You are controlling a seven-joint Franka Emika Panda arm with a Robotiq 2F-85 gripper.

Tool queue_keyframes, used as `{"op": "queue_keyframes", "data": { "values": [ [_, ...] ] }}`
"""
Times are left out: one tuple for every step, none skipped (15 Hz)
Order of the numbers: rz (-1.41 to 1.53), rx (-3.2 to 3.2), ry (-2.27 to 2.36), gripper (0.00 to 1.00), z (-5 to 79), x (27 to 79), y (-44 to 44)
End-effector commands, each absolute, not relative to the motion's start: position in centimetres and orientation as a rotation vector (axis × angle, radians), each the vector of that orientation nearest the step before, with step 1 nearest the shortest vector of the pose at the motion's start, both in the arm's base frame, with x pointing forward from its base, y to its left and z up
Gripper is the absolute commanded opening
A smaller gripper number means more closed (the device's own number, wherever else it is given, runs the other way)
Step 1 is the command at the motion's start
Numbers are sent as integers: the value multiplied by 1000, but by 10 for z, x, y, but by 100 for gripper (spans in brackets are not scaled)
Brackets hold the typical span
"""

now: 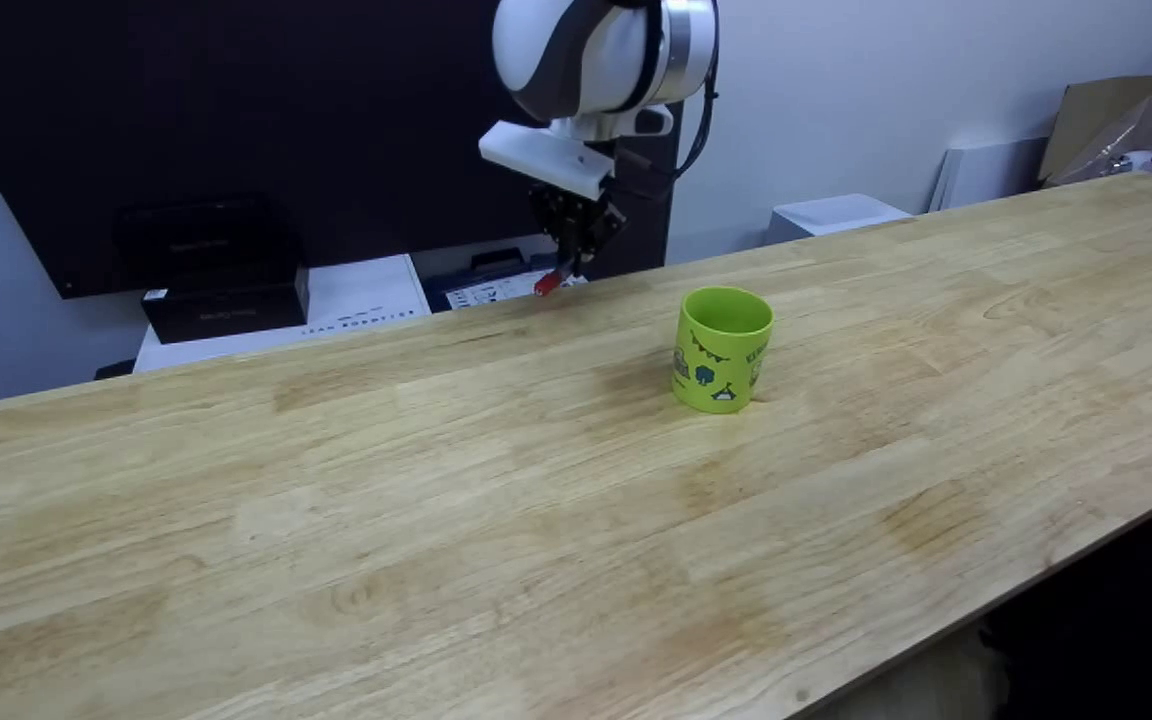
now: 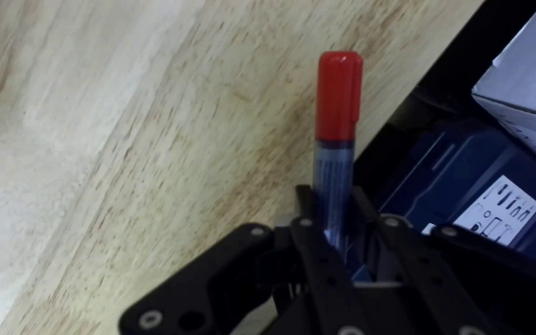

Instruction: Place the marker in the mug

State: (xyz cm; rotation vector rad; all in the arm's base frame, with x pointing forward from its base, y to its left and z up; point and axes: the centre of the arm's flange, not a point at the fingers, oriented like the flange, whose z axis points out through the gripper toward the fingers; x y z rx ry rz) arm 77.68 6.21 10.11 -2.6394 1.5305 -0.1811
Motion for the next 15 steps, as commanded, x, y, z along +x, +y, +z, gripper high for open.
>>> {"op": "queue_keyframes", "data": {
  "values": [
    [-179, -2669, 1533, 5, 145, 752, 61],
    [-170, -2675, 1537, 5, 155, 749, 60],
    [-161, -2683, 1547, 5, 164, 746, 59],
    [-155, -2691, 1557, 5, 174, 742, 57],
    [-159, -2697, 1573, 5, 186, 735, 56],
    [-166, -2706, 1585, 5, 197, 730, 55],
    [-174, -2717, 1603, 5, 208, 724, 54],
    [-183, -2728, 1623, 5, 219, 716, 52],
    [-190, -2736, 1641, 5, 232, 706, 50],
    [-204, -2739, 1658, 5, 243, 697, 49],
    [-218, -2745, 1667, 5, 252, 685, 48],
    [-222, -2753, 1664, 5, 261, 675, 48],
    [-219, -2748, 1654, 5, 267, 664, 49],
    [-205, -2751, 1633, 5, 269, 653, 49],
    [-185, -2755, 1627, 5, 271, 644, 50]
  ]
}}
